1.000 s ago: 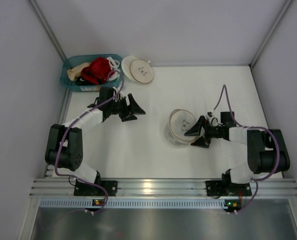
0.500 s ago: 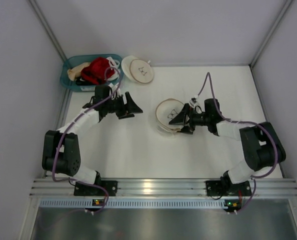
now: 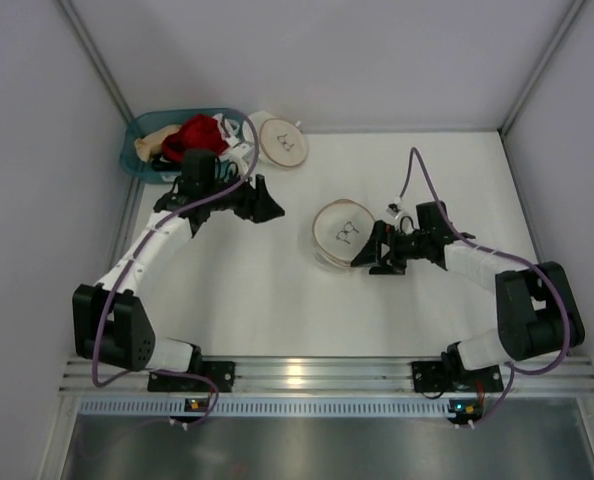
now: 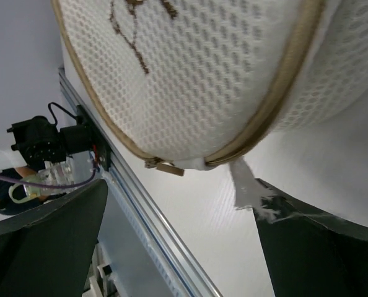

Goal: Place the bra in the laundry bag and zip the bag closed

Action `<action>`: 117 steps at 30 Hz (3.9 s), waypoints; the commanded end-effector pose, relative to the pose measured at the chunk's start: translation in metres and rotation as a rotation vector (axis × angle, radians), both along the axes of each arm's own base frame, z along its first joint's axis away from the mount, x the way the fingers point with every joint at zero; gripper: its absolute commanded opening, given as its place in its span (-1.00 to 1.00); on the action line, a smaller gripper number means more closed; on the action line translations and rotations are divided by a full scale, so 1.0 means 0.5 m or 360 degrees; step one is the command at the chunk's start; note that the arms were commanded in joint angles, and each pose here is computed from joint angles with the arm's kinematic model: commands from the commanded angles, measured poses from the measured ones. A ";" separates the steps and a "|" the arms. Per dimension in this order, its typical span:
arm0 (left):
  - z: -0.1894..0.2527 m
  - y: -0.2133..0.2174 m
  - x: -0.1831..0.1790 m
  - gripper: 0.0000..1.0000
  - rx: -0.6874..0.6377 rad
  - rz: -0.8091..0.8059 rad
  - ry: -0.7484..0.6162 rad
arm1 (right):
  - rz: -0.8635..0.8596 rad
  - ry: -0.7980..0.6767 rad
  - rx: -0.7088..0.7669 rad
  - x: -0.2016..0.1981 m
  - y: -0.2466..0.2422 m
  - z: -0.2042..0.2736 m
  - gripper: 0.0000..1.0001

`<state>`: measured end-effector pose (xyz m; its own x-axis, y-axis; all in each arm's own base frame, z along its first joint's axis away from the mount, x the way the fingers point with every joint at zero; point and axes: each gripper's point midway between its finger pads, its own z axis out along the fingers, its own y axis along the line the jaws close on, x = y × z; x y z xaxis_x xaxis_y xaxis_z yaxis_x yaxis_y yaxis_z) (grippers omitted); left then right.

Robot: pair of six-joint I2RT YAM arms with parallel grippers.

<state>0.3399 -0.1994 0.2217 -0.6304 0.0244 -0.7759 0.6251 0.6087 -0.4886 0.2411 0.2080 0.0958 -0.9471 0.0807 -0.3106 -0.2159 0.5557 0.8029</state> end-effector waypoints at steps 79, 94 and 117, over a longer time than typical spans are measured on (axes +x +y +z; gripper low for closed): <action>-0.121 -0.293 -0.306 0.03 0.0777 -0.1737 -0.1425 | 0.0127 -0.0466 0.0185 0.097 0.060 0.157 -1.00; -0.071 -0.321 -0.285 0.21 0.0680 -0.1576 -0.2408 | 0.0242 -0.0307 0.0238 0.063 0.067 0.137 -1.00; -0.135 -0.314 -0.300 0.17 0.0728 -0.1731 -0.2601 | 0.0258 -0.0169 0.0277 0.057 0.073 0.125 -1.00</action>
